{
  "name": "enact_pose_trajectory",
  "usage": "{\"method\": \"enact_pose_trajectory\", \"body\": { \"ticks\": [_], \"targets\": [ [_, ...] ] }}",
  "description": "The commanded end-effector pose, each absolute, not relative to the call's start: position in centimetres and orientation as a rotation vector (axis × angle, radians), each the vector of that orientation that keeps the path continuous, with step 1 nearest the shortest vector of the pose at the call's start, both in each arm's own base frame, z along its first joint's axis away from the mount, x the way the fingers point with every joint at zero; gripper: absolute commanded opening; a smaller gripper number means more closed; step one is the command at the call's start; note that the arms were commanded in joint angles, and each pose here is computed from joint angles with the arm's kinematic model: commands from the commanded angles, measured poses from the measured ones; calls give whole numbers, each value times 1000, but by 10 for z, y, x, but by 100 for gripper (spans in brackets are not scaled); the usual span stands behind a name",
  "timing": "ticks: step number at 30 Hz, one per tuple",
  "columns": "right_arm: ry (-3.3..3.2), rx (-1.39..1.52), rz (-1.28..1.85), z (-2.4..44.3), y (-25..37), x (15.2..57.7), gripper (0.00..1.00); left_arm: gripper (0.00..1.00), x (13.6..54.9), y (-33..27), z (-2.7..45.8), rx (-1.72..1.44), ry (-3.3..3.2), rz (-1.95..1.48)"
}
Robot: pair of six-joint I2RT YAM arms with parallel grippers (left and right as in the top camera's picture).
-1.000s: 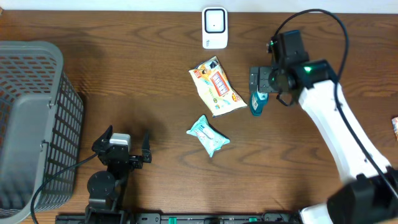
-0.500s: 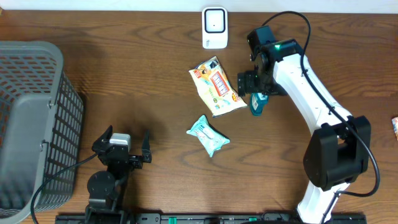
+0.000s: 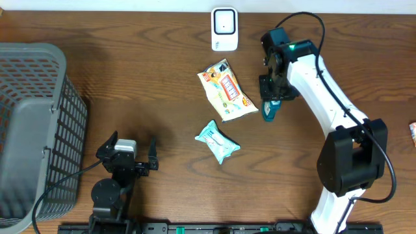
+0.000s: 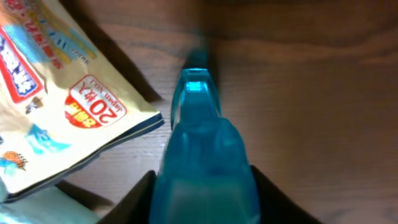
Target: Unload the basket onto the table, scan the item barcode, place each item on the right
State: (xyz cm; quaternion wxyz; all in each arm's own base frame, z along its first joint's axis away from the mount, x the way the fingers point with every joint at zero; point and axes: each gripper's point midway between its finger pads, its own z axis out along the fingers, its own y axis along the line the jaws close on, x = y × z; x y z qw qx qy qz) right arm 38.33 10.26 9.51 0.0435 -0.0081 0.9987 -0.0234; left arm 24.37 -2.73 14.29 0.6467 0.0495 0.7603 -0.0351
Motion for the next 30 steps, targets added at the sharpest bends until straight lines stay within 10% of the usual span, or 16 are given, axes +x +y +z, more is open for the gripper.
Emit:
{"method": "enact_pose_trajectory", "body": {
  "ticks": [1, 12, 30],
  "targets": [
    [3149, -19, -100, 63, 99, 376, 25, 100, 242, -29, 128, 121, 1775, -91],
    [3088, -497, 604, 83, 159, 366, 2, 100, 242, -29, 128, 121, 1775, -91],
    [2225, -819, 1695, 227, 176, 346, 1, 100, 242, -29, 128, 121, 1775, -91]
  ]
}}
